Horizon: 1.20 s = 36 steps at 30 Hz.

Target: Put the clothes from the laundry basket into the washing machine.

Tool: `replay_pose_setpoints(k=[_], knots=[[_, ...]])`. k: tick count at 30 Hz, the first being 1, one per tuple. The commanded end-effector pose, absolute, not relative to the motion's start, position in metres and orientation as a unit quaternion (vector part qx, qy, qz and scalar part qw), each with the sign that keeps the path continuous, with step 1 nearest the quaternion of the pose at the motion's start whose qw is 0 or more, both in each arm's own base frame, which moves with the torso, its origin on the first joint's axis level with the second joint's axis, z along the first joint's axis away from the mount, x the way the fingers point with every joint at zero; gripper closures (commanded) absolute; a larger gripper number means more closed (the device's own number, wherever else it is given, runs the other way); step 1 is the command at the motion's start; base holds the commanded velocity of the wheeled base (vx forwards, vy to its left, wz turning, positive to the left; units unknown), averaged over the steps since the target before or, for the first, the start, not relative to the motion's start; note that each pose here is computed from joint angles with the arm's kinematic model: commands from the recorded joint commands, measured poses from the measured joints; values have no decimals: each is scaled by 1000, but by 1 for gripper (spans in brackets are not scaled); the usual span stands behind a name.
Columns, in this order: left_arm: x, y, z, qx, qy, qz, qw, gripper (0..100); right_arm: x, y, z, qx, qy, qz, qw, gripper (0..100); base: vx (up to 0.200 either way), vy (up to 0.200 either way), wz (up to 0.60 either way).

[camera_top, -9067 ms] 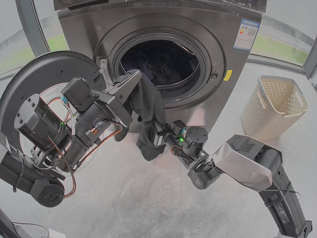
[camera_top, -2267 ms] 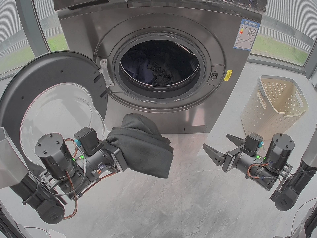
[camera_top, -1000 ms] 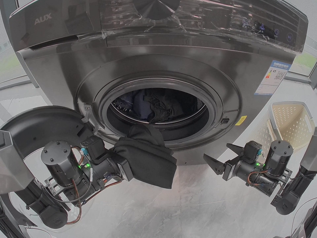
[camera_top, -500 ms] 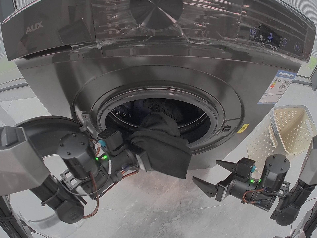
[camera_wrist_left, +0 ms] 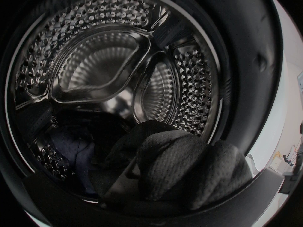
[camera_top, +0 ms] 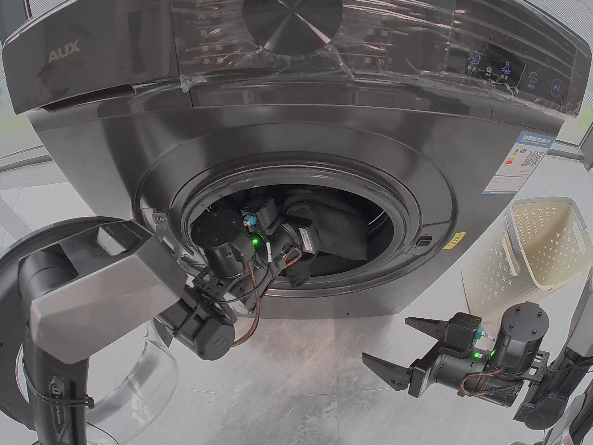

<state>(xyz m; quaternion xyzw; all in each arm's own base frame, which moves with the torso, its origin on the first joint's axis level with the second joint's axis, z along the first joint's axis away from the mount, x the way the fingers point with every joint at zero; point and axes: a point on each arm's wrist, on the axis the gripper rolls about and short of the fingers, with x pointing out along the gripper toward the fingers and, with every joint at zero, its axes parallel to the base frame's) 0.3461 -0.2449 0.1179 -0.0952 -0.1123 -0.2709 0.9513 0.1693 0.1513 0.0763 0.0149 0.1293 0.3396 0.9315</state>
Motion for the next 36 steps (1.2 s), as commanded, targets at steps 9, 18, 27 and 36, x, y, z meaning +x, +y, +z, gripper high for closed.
replay_pose_setpoints(k=[9, 18, 27, 36], knots=[[433, -256, 95, -91, -107, -220, 965, 100, 167, 151, 75, 13, 134, 343, 930, 0, 0, 0, 0], [445, -251, 105, -100, -111, -198, 969, 100, 167, 151, 74, 12, 134, 343, 930, 0, 0, 0, 0], [422, -258, 113, -127, -60, -206, 968, 0, 168, 151, 74, 13, 135, 341, 930, 0, 0, 0, 0], [402, -258, 118, -142, 20, -226, 963, 0, 168, 152, 75, 13, 134, 343, 930, 0, 0, 0, 0]])
